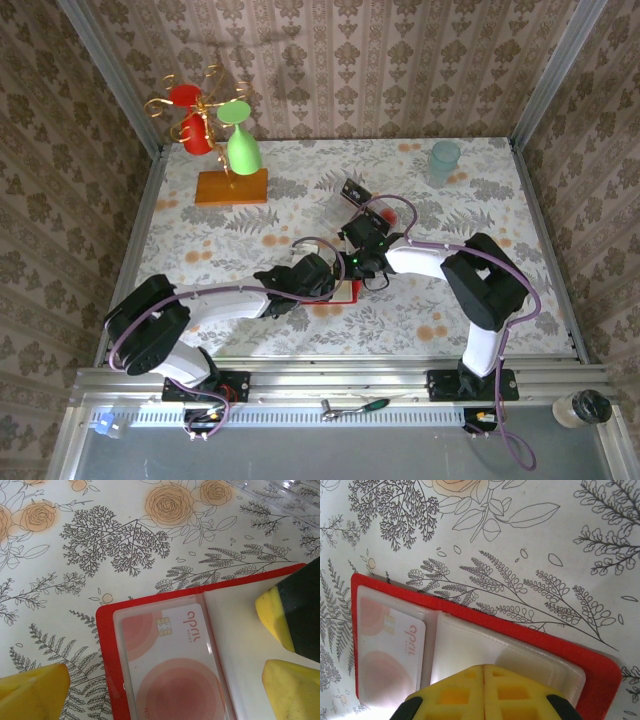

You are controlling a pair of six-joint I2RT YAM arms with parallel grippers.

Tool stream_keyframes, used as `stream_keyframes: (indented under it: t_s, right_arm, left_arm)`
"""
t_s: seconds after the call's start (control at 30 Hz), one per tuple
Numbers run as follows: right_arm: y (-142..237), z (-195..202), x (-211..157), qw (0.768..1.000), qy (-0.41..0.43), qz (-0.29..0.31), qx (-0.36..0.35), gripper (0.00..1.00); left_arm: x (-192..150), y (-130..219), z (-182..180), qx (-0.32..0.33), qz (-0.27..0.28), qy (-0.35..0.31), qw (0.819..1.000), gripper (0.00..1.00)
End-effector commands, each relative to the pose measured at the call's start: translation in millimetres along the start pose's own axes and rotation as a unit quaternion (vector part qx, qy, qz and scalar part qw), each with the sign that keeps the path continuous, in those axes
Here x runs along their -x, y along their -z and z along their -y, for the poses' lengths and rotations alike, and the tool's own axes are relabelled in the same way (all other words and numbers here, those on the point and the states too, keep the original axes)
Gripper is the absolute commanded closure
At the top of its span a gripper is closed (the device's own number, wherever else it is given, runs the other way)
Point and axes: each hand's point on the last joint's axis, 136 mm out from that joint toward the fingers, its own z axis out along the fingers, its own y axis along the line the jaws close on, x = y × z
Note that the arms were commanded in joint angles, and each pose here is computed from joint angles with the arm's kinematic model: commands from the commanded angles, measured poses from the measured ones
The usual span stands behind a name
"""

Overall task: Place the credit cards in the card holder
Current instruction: Turn over the card slot at the card holder.

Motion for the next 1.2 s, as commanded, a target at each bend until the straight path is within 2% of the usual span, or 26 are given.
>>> stream_keyframes:
  t_s: [0.0, 0.3, 0.67, 1.17]
  right_arm:
    - [-8, 2, -5, 1.000, -0.013, -0.013, 0.006, 0.92]
    - [23, 1, 17, 0.999, 0.020, 0.019, -0.026, 0.92]
    - [14, 23, 10, 0.996, 0.038, 0.000, -0.077, 0.93]
    - [-8, 6, -2, 1.000, 0.009, -0.028, -0.010, 0.97]
  left_arm:
    - [5, 1, 8, -0.007, 0.007, -0.003, 1.000, 0.00]
    - [4, 2, 6, -0.005, 0.009, -0.001, 1.000, 0.00]
    - [4, 3, 6, -0.005, 0.011, 0.000, 1.000, 0.00]
    - [4, 0, 7, -0.005, 0.010, -0.003, 1.000, 0.00]
